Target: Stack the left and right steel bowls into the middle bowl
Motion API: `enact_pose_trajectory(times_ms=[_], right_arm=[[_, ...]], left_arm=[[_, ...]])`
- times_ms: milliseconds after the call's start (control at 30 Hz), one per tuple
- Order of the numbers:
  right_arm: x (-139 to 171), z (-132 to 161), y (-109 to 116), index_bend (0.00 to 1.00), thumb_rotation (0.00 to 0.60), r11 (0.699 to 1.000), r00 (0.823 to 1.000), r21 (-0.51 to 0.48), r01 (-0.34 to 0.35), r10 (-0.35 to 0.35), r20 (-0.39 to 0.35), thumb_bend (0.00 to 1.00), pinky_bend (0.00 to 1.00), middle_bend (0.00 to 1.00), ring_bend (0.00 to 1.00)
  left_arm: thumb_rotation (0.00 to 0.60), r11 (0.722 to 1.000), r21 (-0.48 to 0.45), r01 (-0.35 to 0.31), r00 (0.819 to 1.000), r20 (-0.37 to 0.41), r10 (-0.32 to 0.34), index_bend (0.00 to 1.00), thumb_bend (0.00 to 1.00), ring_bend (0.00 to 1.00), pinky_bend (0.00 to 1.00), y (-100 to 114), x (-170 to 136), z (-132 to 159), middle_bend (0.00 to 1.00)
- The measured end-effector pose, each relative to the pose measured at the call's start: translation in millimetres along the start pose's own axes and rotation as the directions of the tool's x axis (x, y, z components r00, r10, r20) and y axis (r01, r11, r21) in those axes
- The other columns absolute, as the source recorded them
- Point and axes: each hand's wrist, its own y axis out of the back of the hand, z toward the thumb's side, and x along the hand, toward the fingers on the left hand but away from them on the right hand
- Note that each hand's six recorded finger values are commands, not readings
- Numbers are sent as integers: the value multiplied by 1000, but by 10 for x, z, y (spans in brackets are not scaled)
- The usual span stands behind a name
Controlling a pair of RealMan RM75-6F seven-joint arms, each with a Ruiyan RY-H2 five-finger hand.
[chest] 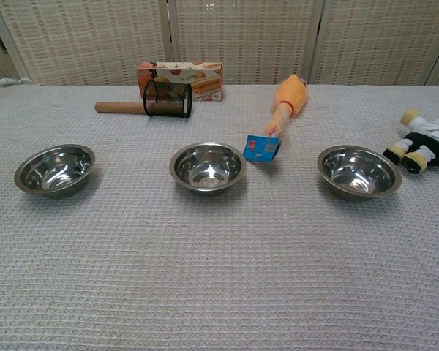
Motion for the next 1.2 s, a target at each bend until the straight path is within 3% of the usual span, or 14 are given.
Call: enact_pose_trajectory(times_ms=[367,667,967,1200], right_arm=[[-31,-52,-16,0,600,1000,1000,-3,-9,9,21,172,0,0,0],[-104,-126,-70,0,600,1000,998,6,-27,27,58,172,0,0,0],[-161,-182,-103,0,600,999,996,10,-38,37,84,172,0,0,0],[-175,-193,-118,0,600,999,995,-1,-54,54,82,172,0,0,0]], left_arm=[[600,998,-50,-35,994,99,40,0,473,0,116,-245,191,361,0],[600,997,45,-66,983,175,57,0,471,0,102,-626,645,695,0],[600,994,100,-43,978,206,21,29,469,0,101,-917,984,862,0],[600,987,156,-33,981,192,3,155,469,0,100,-1063,1181,832,0]])
